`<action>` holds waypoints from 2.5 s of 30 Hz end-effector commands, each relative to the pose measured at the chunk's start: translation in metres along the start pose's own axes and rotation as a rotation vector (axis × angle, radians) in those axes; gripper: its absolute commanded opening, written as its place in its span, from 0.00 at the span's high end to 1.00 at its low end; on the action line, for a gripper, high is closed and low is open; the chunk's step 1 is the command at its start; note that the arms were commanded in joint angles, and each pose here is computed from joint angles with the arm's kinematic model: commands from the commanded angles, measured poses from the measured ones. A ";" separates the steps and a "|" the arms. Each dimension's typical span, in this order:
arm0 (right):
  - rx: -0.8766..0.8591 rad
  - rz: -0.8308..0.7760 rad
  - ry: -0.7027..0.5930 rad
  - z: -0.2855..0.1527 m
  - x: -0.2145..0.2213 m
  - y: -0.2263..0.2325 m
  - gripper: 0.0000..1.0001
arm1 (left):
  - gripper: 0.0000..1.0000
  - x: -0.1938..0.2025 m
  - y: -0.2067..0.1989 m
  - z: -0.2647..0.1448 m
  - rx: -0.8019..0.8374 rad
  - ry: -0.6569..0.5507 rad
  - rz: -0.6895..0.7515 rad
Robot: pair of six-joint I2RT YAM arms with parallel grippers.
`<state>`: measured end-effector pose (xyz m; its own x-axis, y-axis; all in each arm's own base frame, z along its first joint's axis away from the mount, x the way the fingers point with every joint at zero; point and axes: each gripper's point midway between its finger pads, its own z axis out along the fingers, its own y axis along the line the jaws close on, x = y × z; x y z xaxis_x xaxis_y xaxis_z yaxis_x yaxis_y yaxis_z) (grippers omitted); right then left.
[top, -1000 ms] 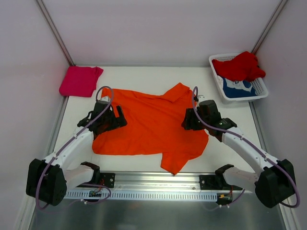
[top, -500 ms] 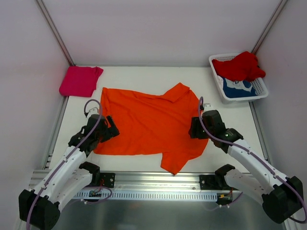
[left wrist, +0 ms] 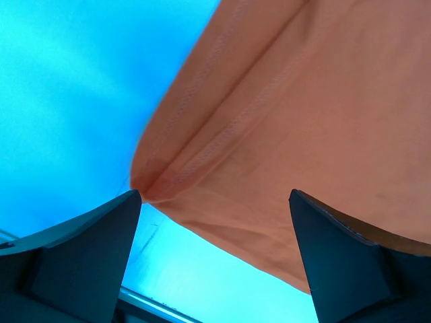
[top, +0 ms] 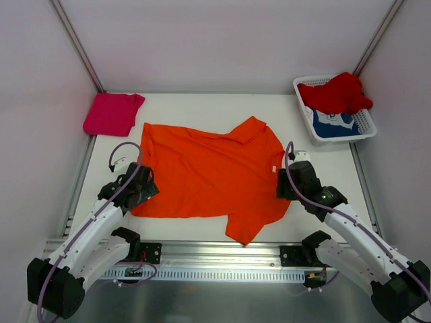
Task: Fold and stack the t-shirts
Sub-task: Flatten the tshirt out
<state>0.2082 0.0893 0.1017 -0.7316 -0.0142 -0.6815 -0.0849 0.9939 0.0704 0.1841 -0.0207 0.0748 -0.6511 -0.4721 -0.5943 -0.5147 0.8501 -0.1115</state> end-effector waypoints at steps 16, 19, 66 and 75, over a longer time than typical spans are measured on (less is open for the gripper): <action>0.058 0.015 -0.022 0.010 -0.011 -0.003 0.40 | 0.16 0.022 0.023 0.000 -0.260 0.161 0.050; 0.032 0.017 -0.017 0.015 -0.010 0.003 0.40 | 0.23 0.030 0.025 -0.003 -0.285 0.196 0.020; -0.103 0.054 -0.065 0.008 -0.007 0.020 0.40 | 0.26 0.033 0.027 0.012 -0.331 0.166 -0.022; -0.119 0.026 0.025 0.023 0.000 0.032 0.40 | 0.25 0.002 0.010 -0.001 -0.261 0.079 -0.034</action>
<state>0.2145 0.1110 0.0870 -0.7373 0.0100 -0.6755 -0.1254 0.9805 0.1514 0.1632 -0.0134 0.0519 -0.6854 -0.5498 -0.4774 -0.6632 0.7420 0.0978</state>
